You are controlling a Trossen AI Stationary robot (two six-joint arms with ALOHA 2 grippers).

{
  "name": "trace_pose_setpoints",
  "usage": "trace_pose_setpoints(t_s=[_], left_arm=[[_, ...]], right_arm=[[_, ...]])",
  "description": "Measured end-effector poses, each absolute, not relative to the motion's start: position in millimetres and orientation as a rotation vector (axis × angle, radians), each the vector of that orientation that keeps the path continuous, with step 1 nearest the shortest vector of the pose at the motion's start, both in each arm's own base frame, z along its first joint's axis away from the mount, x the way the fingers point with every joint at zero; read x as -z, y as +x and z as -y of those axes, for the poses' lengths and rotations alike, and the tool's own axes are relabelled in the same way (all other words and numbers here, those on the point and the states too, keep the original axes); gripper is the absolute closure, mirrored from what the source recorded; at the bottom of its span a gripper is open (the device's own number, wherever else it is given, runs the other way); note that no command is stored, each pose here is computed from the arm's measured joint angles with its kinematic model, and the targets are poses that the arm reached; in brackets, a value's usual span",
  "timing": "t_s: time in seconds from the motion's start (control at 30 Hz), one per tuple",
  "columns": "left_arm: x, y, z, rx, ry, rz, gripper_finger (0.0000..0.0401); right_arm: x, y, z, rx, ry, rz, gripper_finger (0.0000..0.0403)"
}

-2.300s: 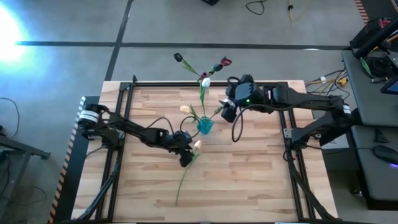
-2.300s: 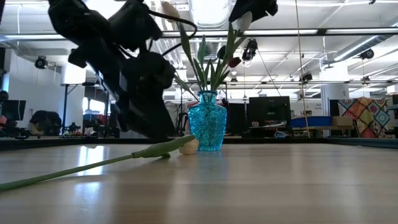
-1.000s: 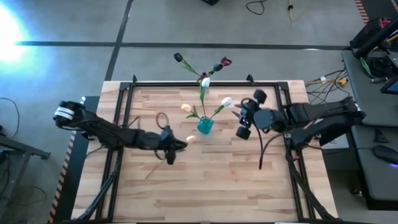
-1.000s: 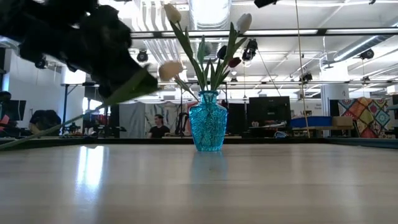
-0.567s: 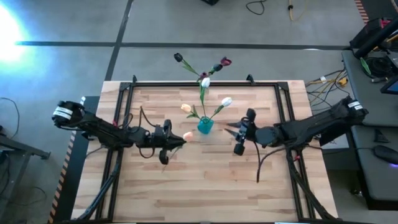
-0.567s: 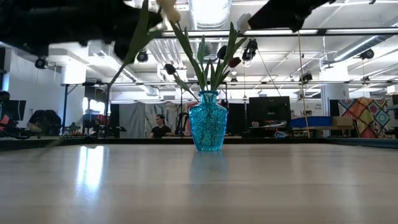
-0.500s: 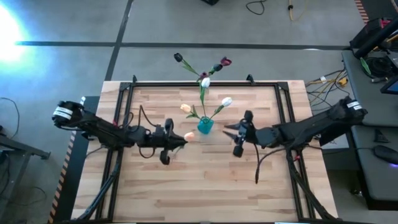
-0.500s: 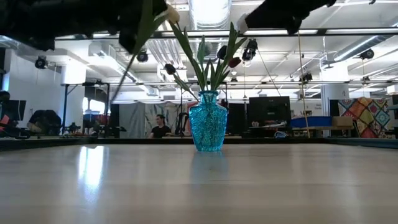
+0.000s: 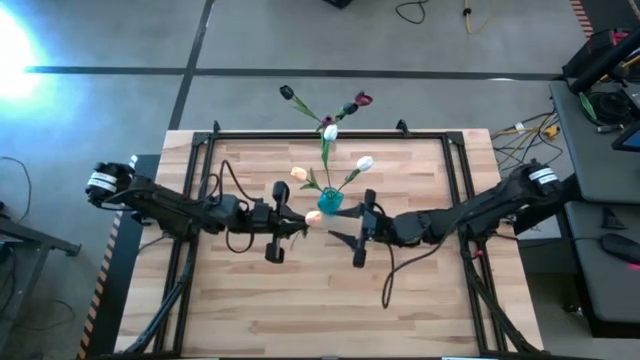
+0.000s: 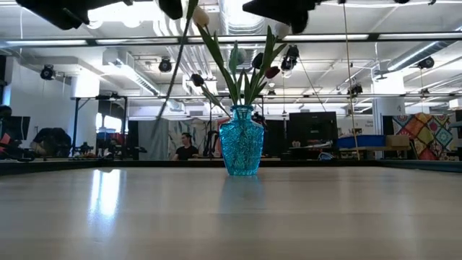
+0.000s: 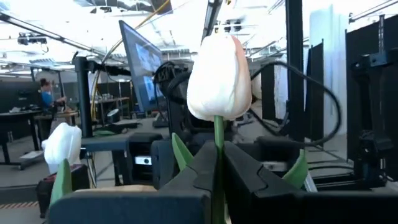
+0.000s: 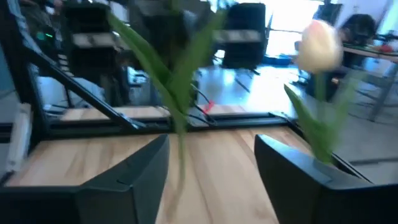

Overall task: Sort flowers into vase by color
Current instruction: Put the orange tulip into the blue vase

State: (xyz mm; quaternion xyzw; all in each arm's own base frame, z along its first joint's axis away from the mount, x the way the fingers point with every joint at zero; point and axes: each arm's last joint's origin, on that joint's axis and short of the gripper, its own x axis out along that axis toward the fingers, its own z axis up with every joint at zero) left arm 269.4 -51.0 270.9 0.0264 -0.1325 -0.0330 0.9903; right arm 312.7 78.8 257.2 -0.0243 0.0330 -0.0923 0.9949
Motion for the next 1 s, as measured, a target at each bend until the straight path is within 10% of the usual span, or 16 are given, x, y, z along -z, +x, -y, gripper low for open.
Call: trace_pose_setpoints(t_s=[0.47, 1.0], left_arm=[[-273.2, 270.2, 51.0, 0.064, 0.049, 0.298, 0.0401], [-275.0, 269.5, 50.9, 0.063, 0.048, 0.319, 0.0401]], right_arm=[[-264.6, 360.8, -89.1, 0.160, -0.086, -0.048, 0.0161], [-269.3, 368.2, -83.8, 0.131, -0.089, -0.035, 0.0346]])
